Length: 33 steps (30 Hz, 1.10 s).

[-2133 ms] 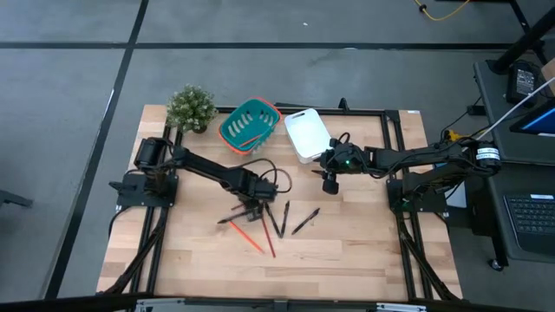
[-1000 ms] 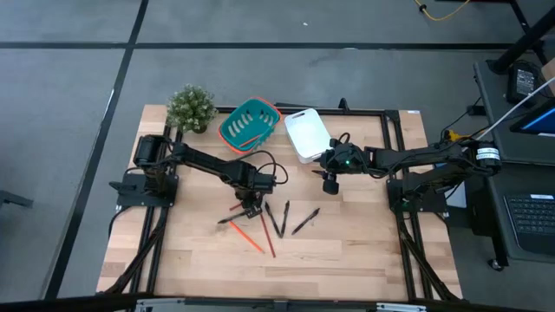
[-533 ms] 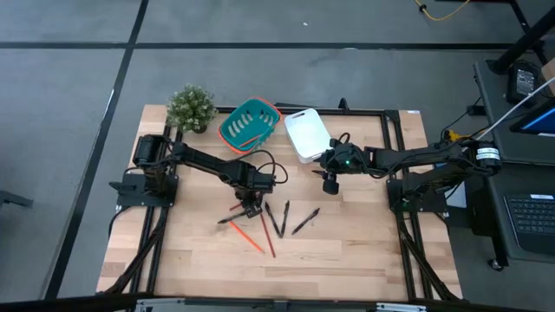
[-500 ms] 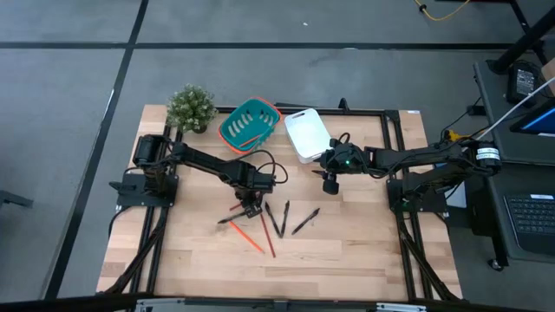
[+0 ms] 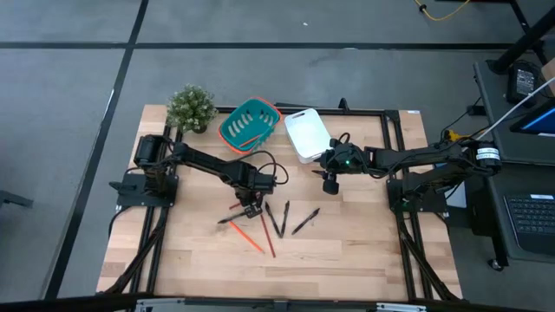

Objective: Sort pens & pencils
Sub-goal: Put the red pencil into the green basket

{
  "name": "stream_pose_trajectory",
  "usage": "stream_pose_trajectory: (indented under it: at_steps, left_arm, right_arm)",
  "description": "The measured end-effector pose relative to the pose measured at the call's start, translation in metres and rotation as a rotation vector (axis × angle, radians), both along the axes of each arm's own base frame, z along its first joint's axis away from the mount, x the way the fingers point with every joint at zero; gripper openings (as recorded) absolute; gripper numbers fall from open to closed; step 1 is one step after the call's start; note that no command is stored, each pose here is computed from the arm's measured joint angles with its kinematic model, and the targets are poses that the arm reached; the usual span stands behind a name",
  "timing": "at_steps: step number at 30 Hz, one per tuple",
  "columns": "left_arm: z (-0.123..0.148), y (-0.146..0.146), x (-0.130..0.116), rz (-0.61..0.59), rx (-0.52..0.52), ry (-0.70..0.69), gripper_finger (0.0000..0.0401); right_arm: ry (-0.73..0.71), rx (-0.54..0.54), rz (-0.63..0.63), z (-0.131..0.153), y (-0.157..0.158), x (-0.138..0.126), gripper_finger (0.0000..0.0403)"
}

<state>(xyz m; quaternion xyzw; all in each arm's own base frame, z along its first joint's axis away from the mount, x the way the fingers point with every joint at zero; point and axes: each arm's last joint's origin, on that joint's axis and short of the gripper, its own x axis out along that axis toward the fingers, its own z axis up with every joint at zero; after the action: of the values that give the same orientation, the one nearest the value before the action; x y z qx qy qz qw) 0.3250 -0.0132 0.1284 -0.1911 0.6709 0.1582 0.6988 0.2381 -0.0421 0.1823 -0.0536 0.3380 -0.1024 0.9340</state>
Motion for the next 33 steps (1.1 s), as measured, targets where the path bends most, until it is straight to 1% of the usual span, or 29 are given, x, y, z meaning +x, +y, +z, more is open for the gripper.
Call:
stream_pose_trajectory:
  at_steps: [3,9,16,29,33]
  left_arm:
    - [-0.0010,0.0000,-0.0006,-0.021,0.002,0.016,0.0046]
    - [0.0000,0.0002,-0.0013,-0.023,0.006,0.016,0.0009]
    - [0.0001,0.0000,-0.0014,-0.049,0.000,0.016,0.0009]
    - [0.0001,-0.0001,-0.0015,-0.053,-0.004,0.017,0.0006]
    - [0.0001,-0.0002,-0.0016,-0.079,-0.004,0.016,0.0006]
  right_arm:
    - [0.000,0.000,0.000,0.0000,0.0000,0.0000,0.0180]
    - [0.000,0.000,0.000,0.0000,0.0001,0.0000,0.0180]
    - [0.002,0.000,0.000,-0.0002,0.0001,-0.0001,0.0180]
    - [0.008,0.001,0.000,-0.0006,0.0002,-0.0005,0.0180]
    - [0.008,0.001,0.000,-0.0006,0.0001,-0.0005,0.0180]
